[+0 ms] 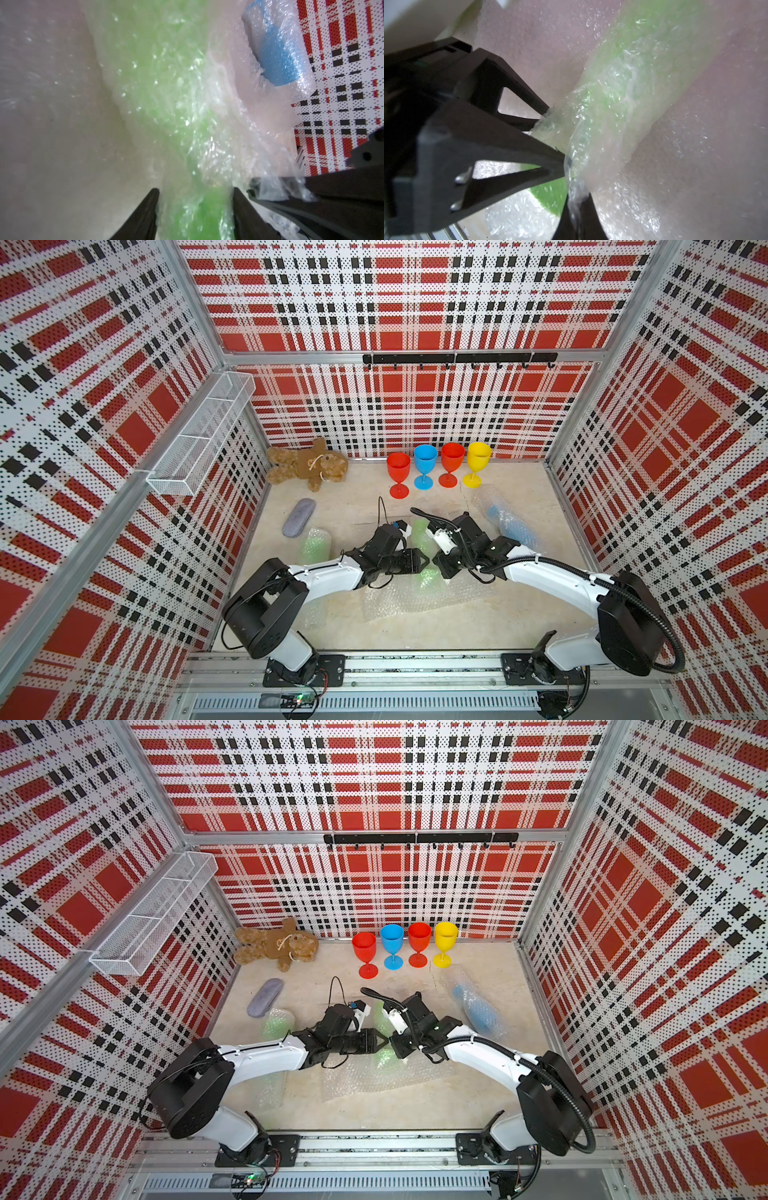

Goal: Unpack wine glasses from bubble wrap
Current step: Unwrap the bubble wrap.

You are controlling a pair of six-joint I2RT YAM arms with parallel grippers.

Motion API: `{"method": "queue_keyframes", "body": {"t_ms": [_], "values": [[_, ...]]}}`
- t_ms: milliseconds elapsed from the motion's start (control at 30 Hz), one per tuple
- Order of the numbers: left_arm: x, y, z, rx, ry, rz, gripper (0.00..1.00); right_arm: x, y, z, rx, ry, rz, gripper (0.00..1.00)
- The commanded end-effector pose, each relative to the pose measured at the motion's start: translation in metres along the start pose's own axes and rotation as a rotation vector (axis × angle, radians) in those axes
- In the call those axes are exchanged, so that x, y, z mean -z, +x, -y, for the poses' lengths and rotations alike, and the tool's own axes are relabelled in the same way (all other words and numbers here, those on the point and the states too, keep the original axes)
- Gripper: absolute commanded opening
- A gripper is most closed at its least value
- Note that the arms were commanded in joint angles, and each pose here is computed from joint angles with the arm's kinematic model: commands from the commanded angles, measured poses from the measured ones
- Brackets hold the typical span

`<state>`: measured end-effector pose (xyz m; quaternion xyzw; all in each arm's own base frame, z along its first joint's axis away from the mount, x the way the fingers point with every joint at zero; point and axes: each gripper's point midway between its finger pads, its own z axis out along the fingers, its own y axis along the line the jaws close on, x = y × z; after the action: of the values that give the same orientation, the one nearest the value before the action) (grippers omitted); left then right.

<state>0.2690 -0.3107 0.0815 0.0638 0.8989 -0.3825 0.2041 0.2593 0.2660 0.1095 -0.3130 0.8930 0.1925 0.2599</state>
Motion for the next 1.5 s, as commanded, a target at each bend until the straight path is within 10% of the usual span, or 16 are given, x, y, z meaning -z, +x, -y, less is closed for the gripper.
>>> {"method": "queue_keyframes", "body": {"t_ms": [0,233,667,1467], "values": [[0.001,-0.009,0.006,-0.027,0.015,0.017,0.39,-0.001,-0.004,0.002,0.001,0.018,0.027,0.0],[0.009,-0.007,-0.004,-0.014,0.003,0.023,0.0,0.006,0.0,0.029,-0.106,0.137,0.059,0.0],[0.029,-0.007,-0.024,0.031,-0.036,0.07,0.0,0.033,0.018,0.097,-0.535,0.17,0.231,0.0],[0.043,0.014,-0.075,0.18,-0.127,0.095,0.0,0.019,0.056,0.139,-0.74,0.272,0.199,0.0]]}}
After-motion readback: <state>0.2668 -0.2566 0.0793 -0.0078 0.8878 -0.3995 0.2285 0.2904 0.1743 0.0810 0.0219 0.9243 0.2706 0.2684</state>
